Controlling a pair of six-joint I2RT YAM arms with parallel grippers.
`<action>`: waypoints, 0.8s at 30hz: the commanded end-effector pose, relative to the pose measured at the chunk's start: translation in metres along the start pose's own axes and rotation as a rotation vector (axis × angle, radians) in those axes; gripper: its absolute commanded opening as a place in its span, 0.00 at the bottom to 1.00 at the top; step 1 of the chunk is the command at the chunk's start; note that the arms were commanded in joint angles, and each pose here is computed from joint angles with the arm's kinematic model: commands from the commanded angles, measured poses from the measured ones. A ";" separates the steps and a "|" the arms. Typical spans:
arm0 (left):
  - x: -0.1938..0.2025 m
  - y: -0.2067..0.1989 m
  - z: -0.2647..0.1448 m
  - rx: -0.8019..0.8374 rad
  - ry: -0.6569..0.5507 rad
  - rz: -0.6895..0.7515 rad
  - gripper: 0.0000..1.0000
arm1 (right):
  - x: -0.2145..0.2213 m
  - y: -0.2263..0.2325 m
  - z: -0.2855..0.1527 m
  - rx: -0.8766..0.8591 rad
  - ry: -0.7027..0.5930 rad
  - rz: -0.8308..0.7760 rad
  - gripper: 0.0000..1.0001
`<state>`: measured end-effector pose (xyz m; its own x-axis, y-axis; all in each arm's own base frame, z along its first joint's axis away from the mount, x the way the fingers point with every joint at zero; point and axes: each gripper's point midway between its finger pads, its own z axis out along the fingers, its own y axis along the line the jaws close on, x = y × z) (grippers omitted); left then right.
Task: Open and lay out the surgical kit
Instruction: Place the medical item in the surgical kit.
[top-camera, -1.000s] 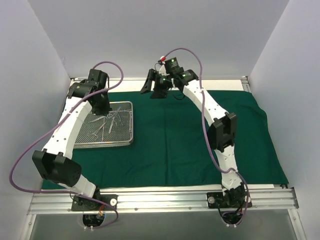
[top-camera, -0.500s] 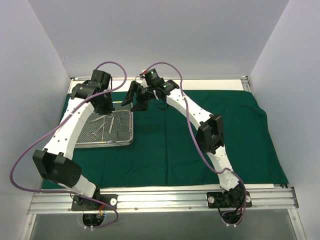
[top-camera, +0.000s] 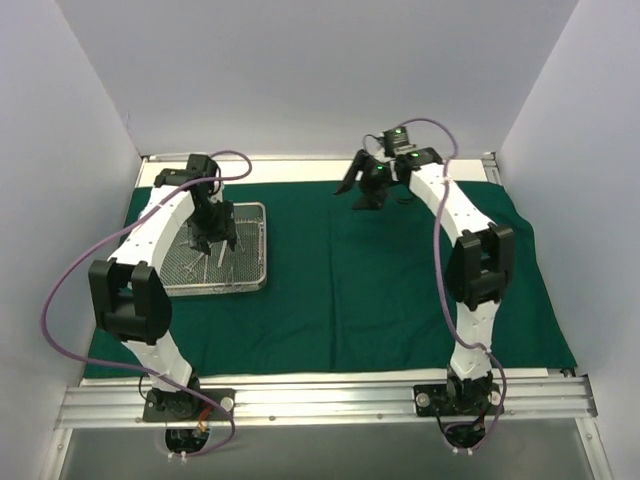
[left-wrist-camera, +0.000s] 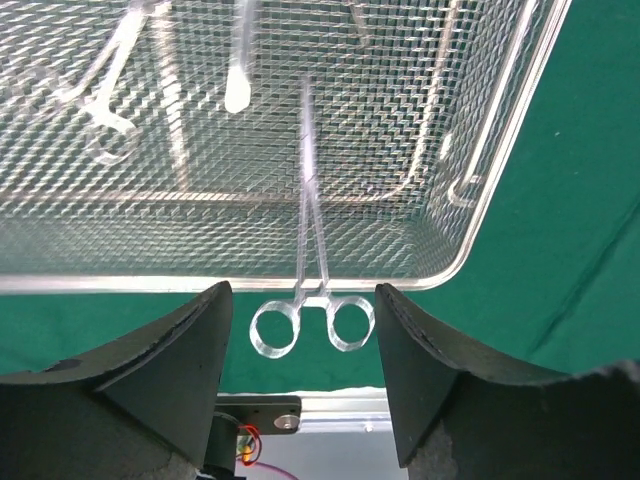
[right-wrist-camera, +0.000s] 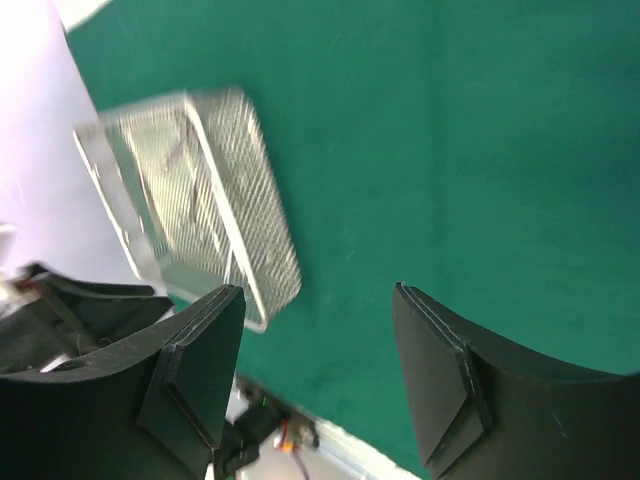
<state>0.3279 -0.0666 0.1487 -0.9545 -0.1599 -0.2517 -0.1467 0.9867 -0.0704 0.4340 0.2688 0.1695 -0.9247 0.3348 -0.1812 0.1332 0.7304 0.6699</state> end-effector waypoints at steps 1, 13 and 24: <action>-0.011 -0.019 0.015 0.100 0.080 0.051 0.68 | -0.012 0.005 -0.051 -0.005 -0.084 -0.074 0.61; 0.012 -0.010 0.050 0.028 0.266 0.014 0.56 | -0.023 -0.007 -0.068 -0.029 -0.104 -0.047 0.61; 0.032 -0.006 0.075 -0.033 0.324 0.019 0.56 | -0.015 -0.019 -0.065 -0.046 -0.089 -0.001 0.61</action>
<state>0.3141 -0.0808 0.0718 -0.9889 -0.1238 0.0823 -0.1284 0.9902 -0.0541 0.4268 0.2120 0.1695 -0.9051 0.3794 -0.1921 0.1685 0.7346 0.6573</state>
